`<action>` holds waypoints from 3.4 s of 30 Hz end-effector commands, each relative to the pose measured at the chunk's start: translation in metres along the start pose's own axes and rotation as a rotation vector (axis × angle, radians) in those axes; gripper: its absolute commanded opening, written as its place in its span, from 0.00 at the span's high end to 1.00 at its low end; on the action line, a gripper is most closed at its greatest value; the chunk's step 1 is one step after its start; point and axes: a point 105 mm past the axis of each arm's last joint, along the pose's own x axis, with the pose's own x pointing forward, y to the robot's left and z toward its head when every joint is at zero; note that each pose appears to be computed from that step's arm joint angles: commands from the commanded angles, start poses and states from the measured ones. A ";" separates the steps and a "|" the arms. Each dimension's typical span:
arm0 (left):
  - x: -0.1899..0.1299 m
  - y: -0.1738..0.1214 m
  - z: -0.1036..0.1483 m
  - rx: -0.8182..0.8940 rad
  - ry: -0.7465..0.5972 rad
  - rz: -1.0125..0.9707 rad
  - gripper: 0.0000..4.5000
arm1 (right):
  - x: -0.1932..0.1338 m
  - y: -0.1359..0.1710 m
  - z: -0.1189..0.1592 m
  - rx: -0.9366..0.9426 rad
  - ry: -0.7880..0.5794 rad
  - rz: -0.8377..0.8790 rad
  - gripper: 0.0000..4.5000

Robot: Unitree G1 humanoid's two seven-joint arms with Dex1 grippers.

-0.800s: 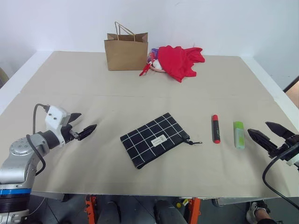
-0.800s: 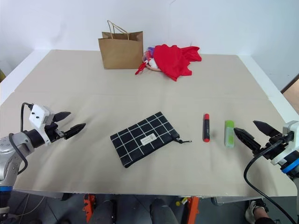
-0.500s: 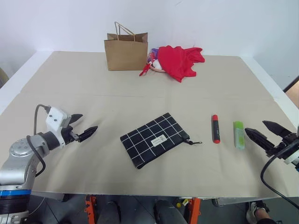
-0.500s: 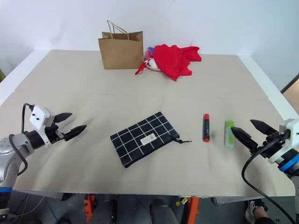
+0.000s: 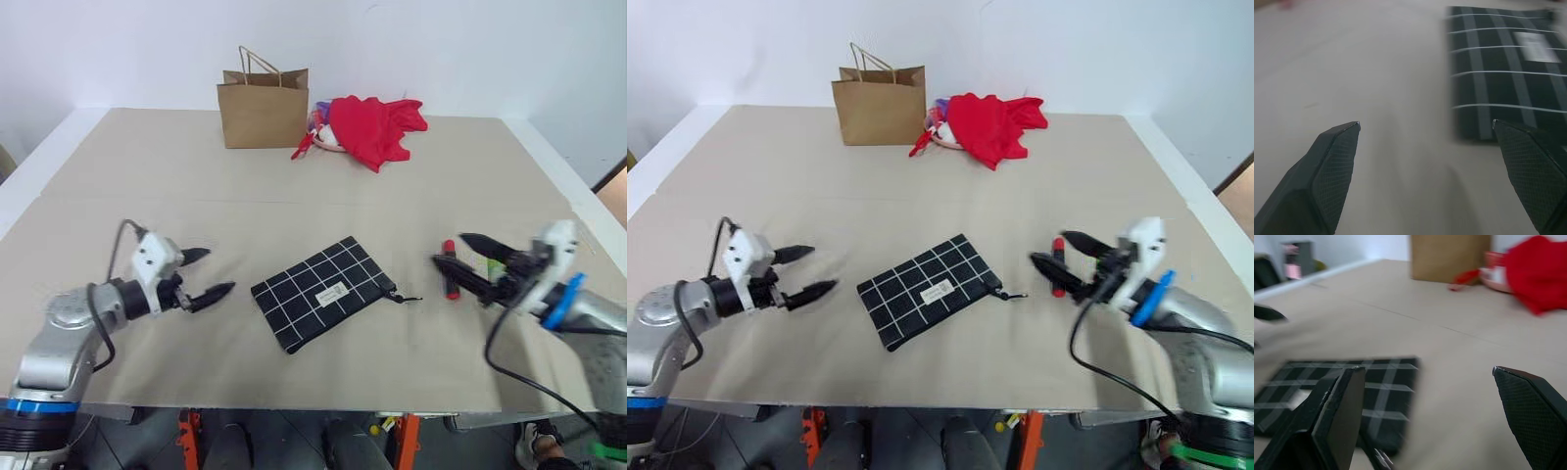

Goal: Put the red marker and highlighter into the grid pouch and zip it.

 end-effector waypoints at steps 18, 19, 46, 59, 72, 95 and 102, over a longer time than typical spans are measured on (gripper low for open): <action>0.057 -0.074 0.006 0.248 -0.055 -0.380 0.00 | 0.068 0.013 -0.082 -0.101 0.096 0.045 0.99; 0.058 -0.075 0.005 0.257 -0.054 -0.385 0.00 | 0.069 0.013 -0.083 -0.105 0.094 0.034 0.99; 0.083 -0.078 -0.010 0.654 0.006 -0.470 0.25 | 0.077 0.026 -0.074 -0.096 0.053 0.068 1.00; 0.083 -0.057 -0.008 0.642 -0.009 -0.464 0.98 | 0.075 0.028 -0.070 -0.098 0.053 0.074 1.00; 0.053 -0.034 0.051 0.257 -0.233 -0.478 1.00 | 0.018 0.027 0.007 -0.197 -0.152 0.070 0.13; 0.050 -0.044 0.061 0.265 -0.258 -0.510 1.00 | 0.013 0.043 -0.018 -0.215 -0.148 0.109 0.78; 0.047 -0.046 0.062 0.263 -0.265 -0.526 1.00 | 0.018 0.050 -0.020 -0.267 -0.127 0.168 0.98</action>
